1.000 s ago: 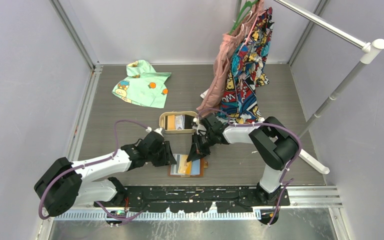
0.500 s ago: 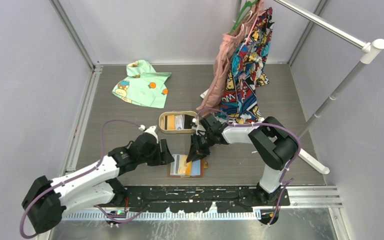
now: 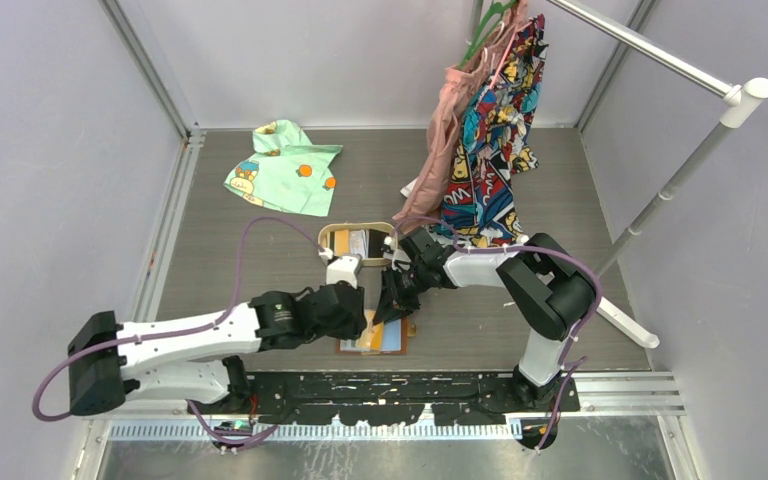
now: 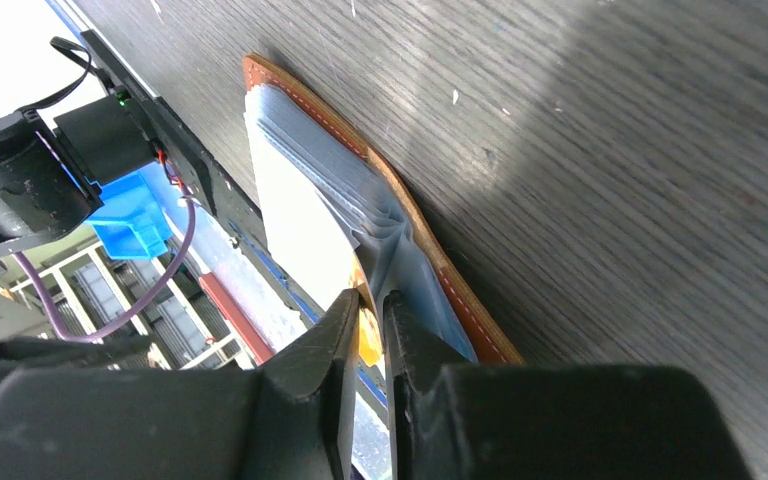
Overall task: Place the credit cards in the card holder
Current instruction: Insert the credit card into the card holder.
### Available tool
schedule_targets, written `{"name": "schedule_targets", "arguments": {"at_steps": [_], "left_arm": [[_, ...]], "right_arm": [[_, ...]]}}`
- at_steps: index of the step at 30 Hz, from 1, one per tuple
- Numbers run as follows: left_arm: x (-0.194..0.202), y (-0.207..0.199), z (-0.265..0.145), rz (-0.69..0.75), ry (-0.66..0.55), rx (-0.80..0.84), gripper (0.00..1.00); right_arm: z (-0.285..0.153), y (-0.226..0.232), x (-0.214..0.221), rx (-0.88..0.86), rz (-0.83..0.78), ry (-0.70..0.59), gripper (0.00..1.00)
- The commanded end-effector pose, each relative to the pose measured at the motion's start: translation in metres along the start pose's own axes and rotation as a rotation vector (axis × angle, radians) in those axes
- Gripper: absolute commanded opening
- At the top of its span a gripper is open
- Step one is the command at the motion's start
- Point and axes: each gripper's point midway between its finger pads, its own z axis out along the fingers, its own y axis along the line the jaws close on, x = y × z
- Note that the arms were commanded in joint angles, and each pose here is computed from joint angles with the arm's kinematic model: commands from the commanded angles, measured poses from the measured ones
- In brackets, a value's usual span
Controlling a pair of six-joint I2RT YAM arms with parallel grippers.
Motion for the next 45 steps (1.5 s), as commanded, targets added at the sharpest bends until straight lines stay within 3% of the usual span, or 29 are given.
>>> {"name": "schedule_targets", "arguments": {"at_steps": [1,4,7,16,27,39,45], "left_arm": [[-0.012,-0.030,0.008,0.007,-0.053,0.037,0.26],[-0.003,-0.063,0.024,-0.011,-0.016,0.157,0.12],[0.009,-0.077,0.037,0.001,0.026,0.182,0.09],[0.024,-0.089,0.064,0.034,0.077,0.149,0.09],[0.036,-0.055,0.076,0.063,0.100,-0.051,0.14],[0.034,-0.036,0.074,0.088,0.081,-0.127,0.18],[0.030,-0.032,0.070,0.097,0.066,-0.142,0.18]], "right_arm": [[0.005,-0.013,-0.002,0.072,-0.022,-0.008,0.19],[0.006,-0.014,-0.002,0.074,-0.021,-0.006,0.19],[0.005,-0.013,-0.002,0.074,-0.023,-0.008,0.19],[0.005,-0.013,-0.002,0.074,-0.023,-0.007,0.19],[0.004,-0.012,-0.002,0.071,-0.030,-0.009,0.20],[0.000,-0.007,-0.004,0.067,-0.061,-0.014,0.37],[-0.005,-0.002,-0.008,0.057,-0.084,-0.028,0.41]]}}
